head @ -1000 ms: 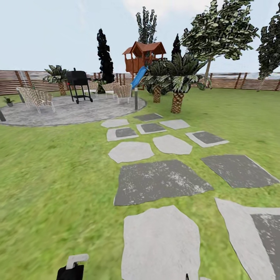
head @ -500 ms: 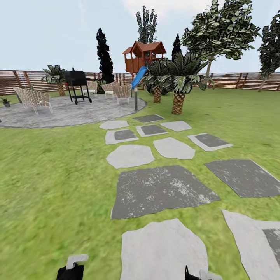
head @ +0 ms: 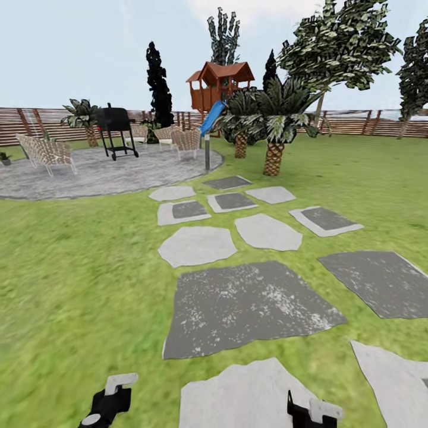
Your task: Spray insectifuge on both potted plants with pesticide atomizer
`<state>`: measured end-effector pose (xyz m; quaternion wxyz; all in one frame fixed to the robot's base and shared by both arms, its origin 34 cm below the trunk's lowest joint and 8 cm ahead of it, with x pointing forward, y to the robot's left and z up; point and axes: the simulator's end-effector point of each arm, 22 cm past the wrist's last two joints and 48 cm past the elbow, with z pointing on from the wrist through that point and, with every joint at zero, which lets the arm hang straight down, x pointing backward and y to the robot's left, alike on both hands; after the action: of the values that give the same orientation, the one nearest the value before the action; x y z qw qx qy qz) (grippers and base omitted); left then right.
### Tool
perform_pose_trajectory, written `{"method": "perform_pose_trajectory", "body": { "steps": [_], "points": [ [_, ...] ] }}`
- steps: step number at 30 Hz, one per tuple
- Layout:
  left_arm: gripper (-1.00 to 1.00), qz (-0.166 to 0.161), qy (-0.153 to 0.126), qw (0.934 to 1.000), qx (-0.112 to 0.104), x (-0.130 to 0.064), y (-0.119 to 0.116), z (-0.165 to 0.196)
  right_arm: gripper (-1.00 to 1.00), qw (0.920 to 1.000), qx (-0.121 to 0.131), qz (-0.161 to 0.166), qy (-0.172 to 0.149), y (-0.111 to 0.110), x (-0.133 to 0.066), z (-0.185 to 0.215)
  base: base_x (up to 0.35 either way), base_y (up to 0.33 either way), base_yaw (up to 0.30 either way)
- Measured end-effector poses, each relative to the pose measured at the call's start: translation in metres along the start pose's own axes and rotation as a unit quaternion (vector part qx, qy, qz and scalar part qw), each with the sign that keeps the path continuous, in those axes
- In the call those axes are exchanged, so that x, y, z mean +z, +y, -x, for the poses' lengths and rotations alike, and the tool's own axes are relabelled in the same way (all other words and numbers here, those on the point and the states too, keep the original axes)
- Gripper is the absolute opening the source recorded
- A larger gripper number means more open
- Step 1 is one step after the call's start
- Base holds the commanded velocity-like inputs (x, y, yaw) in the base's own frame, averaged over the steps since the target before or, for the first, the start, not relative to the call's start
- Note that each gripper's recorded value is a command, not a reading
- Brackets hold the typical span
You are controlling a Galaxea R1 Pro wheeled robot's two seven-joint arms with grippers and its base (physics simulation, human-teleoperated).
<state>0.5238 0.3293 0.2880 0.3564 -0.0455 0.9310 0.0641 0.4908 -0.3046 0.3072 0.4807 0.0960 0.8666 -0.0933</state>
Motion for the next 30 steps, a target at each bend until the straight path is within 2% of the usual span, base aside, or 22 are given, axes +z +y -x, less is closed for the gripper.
{"method": "perform_pose_trajectory", "body": {
  "steps": [2, 7, 14, 30],
  "points": [
    [-1.0, -0.001, -0.013, 0.9999, -0.001, 0.001, -0.003, 0.012, 1.0, 0.9999, 0.002, 0.001, -0.01, 0.001, 0.003, 0.008, 0.294, -0.175, 0.0],
    [-1.0, -0.001, 0.011, 0.9999, 0.001, -0.001, 0.0, -0.012, 1.0, 0.9999, -0.006, 0.005, -0.015, -0.001, 0.004, 0.012, 0.291, -0.183, 0.0],
    [-1.0, -0.002, 0.019, 0.9998, 0.003, -0.002, -0.001, -0.019, 1.0, 0.998, -0.046, 0.037, -0.022, 0.013, 0.004, 0.014, 0.291, -0.185, 0.0],
    [-1.0, -0.002, 0.019, 0.9998, 0.004, -0.002, -0.001, -0.019, 1.0, 0.9979, -0.048, 0.038, -0.022, 0.014, 0.003, 0.014, 0.29, -0.186, 0.0]
  ]
}}
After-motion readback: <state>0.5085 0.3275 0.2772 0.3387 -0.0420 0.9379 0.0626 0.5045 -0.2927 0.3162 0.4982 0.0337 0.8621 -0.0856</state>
